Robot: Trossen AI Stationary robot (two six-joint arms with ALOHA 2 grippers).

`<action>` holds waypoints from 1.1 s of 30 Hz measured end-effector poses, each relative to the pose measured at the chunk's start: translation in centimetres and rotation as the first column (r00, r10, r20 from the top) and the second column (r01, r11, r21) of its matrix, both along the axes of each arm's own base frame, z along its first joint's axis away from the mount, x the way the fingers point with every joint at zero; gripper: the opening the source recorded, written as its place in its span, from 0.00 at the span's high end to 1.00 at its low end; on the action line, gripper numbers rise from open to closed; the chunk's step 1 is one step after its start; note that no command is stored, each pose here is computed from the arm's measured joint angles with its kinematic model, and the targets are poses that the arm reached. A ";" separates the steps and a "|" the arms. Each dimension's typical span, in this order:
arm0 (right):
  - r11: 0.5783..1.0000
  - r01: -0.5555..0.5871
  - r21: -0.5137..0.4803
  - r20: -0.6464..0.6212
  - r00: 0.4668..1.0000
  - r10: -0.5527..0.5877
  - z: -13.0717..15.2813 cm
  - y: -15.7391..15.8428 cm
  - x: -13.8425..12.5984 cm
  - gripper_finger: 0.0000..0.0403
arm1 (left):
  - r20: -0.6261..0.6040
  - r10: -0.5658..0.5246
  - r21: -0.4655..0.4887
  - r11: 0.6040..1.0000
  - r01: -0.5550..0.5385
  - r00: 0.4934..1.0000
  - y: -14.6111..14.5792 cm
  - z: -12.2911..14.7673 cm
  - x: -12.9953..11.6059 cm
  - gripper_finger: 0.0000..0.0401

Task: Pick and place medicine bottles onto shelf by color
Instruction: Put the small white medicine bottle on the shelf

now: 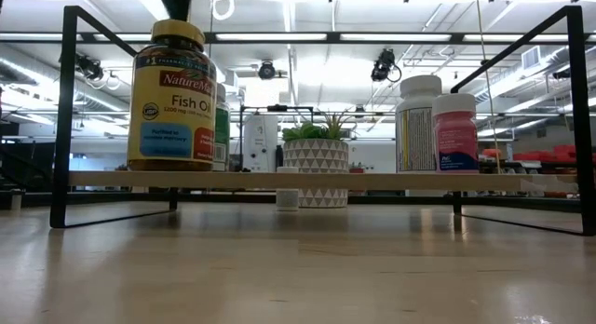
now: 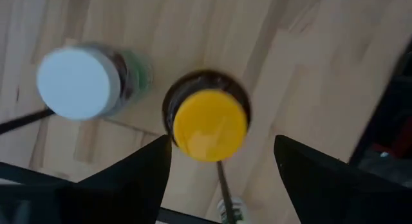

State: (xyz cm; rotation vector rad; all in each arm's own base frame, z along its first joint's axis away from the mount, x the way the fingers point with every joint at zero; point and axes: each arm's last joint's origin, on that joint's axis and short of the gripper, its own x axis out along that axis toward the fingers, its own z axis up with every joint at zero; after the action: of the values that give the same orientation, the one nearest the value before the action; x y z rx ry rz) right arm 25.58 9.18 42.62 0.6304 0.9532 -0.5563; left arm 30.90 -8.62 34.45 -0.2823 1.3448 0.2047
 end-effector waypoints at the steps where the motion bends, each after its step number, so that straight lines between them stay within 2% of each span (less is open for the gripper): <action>1: 1.000 -0.011 -0.003 0.009 1.000 0.011 0.0 0.0 0.1 0.29 | 0.023 0.001 -0.007 1.000 0.000 1.000 0.0 0.6 0.0 0.30; 7: 1.000 -0.014 -0.021 0.057 0.998 0.015 0.2 -0.3 0.8 0.29 | 0.188 0.045 -0.019 0.999 -0.042 0.981 0.6 5.0 -0.1 0.31; 11: 0.999 -0.052 -0.015 0.035 0.998 0.053 -0.2 -0.9 1.7 0.29 | 0.275 0.097 0.000 0.995 -0.101 0.957 2.0 8.4 -1.0 0.33; 13: 0.997 -0.071 -0.009 0.026 0.997 0.072 -0.4 -1.3 2.2 0.29 | 0.310 0.119 0.030 0.990 -0.135 0.943 2.8 9.9 -1.7 0.35; 17: 0.995 -0.103 0.003 0.004 0.995 0.103 -0.8 -1.7 2.8 0.29 | 0.369 0.108 0.157 0.972 -0.176 0.923 4.6 11.5 -2.5 0.37; 20: 0.994 -0.105 0.016 -0.016 0.994 0.105 -0.9 -1.9 2.7 0.29 | 0.367 0.109 0.225 0.953 -0.202 0.924 6.5 11.4 -2.1 0.38; 22: 0.995 -0.100 0.021 -0.028 0.995 0.101 -0.9 -1.8 2.4 0.29 | 0.359 0.117 0.225 0.952 -0.208 0.926 8.0 10.8 -1.1 0.39; 27: 0.996 -0.081 0.046 -0.043 0.996 0.083 -0.6 -1.1 1.4 0.29 | 0.428 0.095 0.199 0.960 -0.196 0.899 11.3 8.8 2.3 0.39; 30: 0.996 -0.051 0.069 -0.054 0.997 0.055 -0.4 -0.6 0.5 0.29 | 0.404 0.099 0.198 0.961 -0.192 0.909 13.2 6.5 3.8 0.39; 33: 0.995 -0.027 0.093 -0.067 0.997 0.033 -0.3 0.1 -0.3 0.29 | 0.313 0.116 0.177 0.968 -0.178 0.943 14.9 3.1 5.1 0.40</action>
State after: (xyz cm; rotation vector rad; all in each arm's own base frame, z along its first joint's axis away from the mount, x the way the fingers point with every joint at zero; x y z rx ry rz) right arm 25.23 9.30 42.37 0.6818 1.0555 -0.5123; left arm 36.03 6.24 37.56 -0.2316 0.9913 0.4063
